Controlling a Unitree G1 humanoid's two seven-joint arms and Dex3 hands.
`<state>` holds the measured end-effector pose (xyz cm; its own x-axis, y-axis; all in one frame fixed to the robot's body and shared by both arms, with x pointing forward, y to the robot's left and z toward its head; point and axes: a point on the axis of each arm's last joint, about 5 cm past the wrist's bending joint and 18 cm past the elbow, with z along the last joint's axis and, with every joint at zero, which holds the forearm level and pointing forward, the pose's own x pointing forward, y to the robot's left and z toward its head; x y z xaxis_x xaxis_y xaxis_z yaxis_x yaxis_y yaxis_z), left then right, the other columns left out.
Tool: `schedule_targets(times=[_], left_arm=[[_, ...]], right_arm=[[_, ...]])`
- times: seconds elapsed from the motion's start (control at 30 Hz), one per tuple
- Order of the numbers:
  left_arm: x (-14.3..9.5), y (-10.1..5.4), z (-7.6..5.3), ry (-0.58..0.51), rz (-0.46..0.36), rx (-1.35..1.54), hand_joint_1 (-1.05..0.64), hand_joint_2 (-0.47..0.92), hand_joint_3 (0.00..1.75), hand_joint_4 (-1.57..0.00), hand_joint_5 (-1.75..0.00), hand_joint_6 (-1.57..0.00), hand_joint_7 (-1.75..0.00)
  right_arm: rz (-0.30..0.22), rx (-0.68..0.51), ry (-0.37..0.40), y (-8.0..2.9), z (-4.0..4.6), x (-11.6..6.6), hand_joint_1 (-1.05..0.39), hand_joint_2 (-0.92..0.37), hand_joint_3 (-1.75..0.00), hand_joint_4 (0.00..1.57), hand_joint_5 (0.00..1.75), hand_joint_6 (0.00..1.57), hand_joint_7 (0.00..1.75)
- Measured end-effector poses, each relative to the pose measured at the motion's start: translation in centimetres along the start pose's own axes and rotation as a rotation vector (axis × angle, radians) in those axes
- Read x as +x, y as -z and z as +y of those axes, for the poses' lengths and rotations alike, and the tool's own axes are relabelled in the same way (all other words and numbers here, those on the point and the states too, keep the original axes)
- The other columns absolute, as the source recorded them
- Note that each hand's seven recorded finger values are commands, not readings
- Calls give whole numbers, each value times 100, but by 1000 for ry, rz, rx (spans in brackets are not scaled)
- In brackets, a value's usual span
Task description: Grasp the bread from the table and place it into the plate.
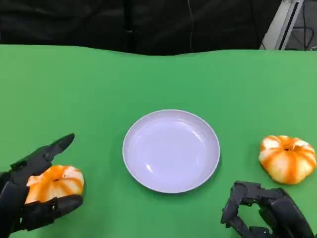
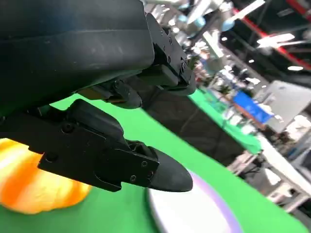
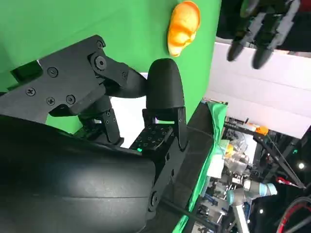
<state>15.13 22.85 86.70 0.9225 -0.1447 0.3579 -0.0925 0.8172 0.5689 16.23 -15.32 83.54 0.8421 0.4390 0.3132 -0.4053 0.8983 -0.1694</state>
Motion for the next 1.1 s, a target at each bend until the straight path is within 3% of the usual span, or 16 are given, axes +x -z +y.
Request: schedule_targets(times=[0.57, 1.1], left_arm=[[-14, 94, 12, 86, 84, 155, -85, 92, 28, -64, -1, -60, -2], [-58, 228, -40, 178, 172, 178, -87, 92, 36, -62, 0, -57, 0]], right_arm=[[4, 5, -3, 3, 3, -22, -23, -63, -89, 80, 158, 81, 129], [9, -1, 15, 1, -12, -86, -24, -64, -86, 81, 158, 80, 131]])
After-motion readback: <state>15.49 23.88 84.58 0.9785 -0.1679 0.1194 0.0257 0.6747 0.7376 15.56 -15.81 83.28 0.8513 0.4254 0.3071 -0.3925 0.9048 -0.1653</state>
